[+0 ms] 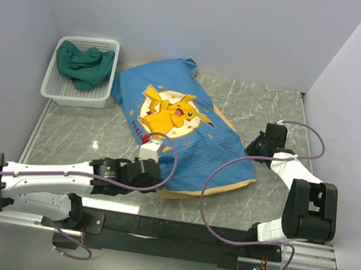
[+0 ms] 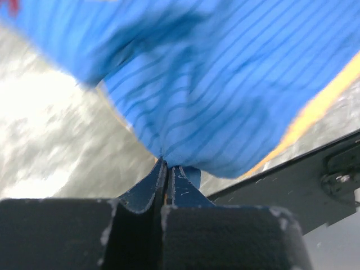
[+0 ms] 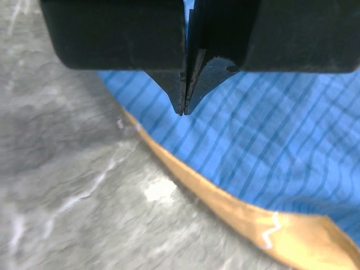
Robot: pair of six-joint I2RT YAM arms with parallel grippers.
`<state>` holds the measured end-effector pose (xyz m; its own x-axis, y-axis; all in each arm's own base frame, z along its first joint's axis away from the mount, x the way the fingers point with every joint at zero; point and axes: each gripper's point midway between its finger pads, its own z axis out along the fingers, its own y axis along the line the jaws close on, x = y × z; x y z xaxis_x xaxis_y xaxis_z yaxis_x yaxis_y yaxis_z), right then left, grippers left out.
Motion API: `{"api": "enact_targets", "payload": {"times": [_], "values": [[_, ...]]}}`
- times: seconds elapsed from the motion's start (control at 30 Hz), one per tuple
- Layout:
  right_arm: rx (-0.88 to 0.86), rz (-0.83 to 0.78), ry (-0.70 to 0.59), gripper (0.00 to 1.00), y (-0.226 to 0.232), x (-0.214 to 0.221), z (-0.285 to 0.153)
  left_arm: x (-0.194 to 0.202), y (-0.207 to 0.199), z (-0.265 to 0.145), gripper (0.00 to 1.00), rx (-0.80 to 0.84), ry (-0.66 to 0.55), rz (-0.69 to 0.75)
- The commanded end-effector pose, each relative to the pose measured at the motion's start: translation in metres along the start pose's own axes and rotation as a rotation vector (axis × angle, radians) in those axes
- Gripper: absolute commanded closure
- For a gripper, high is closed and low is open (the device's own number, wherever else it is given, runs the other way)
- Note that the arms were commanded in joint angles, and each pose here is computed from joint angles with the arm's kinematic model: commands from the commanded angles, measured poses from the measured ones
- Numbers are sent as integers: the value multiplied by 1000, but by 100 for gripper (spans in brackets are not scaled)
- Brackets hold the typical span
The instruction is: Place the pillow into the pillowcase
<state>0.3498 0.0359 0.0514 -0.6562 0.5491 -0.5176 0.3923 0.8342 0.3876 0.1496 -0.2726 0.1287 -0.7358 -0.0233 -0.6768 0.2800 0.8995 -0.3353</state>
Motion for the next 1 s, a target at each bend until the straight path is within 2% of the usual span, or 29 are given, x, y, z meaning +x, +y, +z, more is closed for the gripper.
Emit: {"api": "enact_targets", "payload": {"times": [0.0,0.1,0.27,0.3,0.37,0.4,0.47,0.5,0.53,0.57,0.67,0.73,0.83,0.97], "values": [[31,61,-97,100,-12,-46,-8,28,41,-16,99,-91,72,-60],[33,83,-124,100,-15,-63,-16,40,38,-21,99,-26,109,-71],[9,98,-136,99,-8,-82,-22,91,30,-3,99,17,271,-7],[-27,92,-128,85,0,-80,-24,95,26,-2,99,27,280,-2],[-67,68,-129,70,12,-67,-33,103,19,1,99,40,297,14],[-68,55,-130,55,15,-60,-36,103,15,2,99,52,293,6],[-71,47,-141,46,19,-38,-48,106,12,6,99,52,301,12],[-69,67,-157,36,14,-33,-51,107,10,8,99,59,303,13],[-68,62,-119,33,8,-6,-47,109,11,10,99,52,308,16],[-64,79,-133,32,5,-2,-55,109,9,11,99,55,307,18],[99,95,-193,20,-39,8,-62,109,4,14,99,69,308,26],[149,114,-204,18,-58,9,-66,112,2,15,99,70,312,28],[131,123,-194,17,-60,15,-64,112,0,14,99,76,307,19],[34,151,-54,20,-42,44,-39,110,-7,8,99,103,300,18]]}}
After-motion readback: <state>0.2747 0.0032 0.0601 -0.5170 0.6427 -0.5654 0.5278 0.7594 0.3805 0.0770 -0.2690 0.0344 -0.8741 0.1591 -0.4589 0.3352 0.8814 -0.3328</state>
